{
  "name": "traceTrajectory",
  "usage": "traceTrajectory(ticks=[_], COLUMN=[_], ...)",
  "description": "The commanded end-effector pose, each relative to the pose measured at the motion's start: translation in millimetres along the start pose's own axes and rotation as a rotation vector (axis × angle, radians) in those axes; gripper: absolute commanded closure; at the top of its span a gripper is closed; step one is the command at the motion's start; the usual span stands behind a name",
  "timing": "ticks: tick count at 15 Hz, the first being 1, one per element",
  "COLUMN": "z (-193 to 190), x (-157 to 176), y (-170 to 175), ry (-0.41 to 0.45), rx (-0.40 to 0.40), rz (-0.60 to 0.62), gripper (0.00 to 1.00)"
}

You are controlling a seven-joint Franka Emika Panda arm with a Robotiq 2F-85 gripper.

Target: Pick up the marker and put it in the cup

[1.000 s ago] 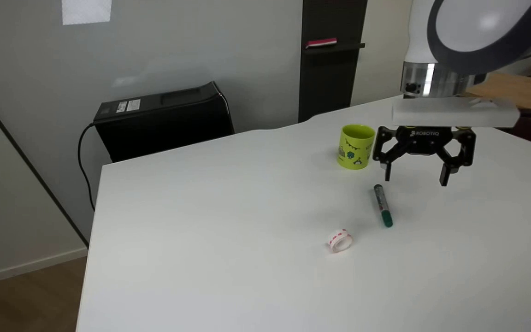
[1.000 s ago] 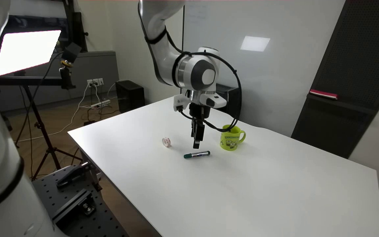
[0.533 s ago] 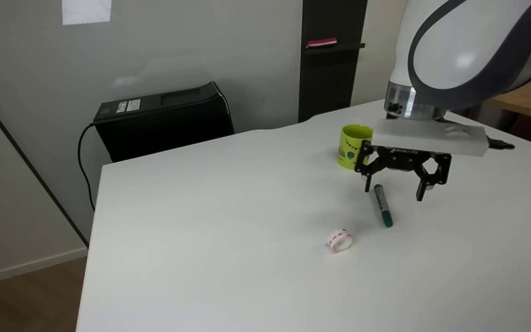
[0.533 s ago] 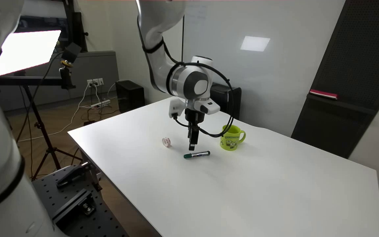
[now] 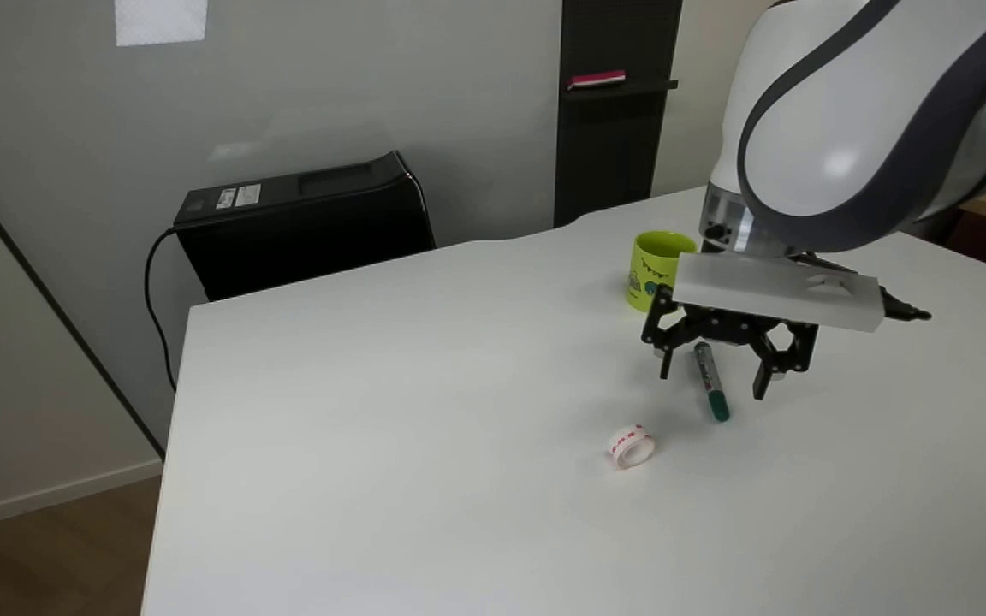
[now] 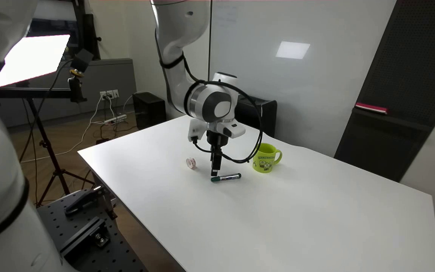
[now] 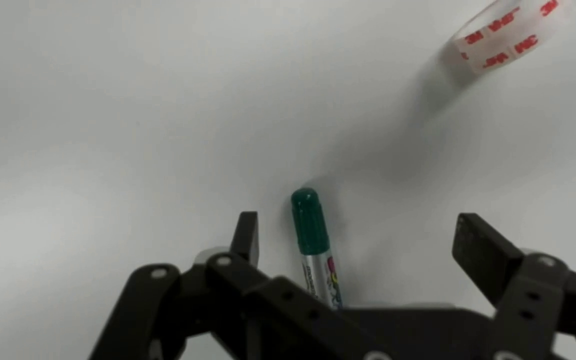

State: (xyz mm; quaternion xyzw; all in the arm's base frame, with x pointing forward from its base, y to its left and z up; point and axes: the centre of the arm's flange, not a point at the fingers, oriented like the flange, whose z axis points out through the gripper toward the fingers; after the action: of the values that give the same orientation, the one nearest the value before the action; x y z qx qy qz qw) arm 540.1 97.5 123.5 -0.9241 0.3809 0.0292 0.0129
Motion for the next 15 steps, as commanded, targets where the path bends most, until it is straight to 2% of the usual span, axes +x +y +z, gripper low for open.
traceTrajectory(ticks=[1, 15], z=[8, 34], x=[1, 16], y=[8, 39], ry=[0.012, 0.011], rx=[0.006, -0.032], rz=[-0.003, 0.002], gripper=[0.00, 0.00])
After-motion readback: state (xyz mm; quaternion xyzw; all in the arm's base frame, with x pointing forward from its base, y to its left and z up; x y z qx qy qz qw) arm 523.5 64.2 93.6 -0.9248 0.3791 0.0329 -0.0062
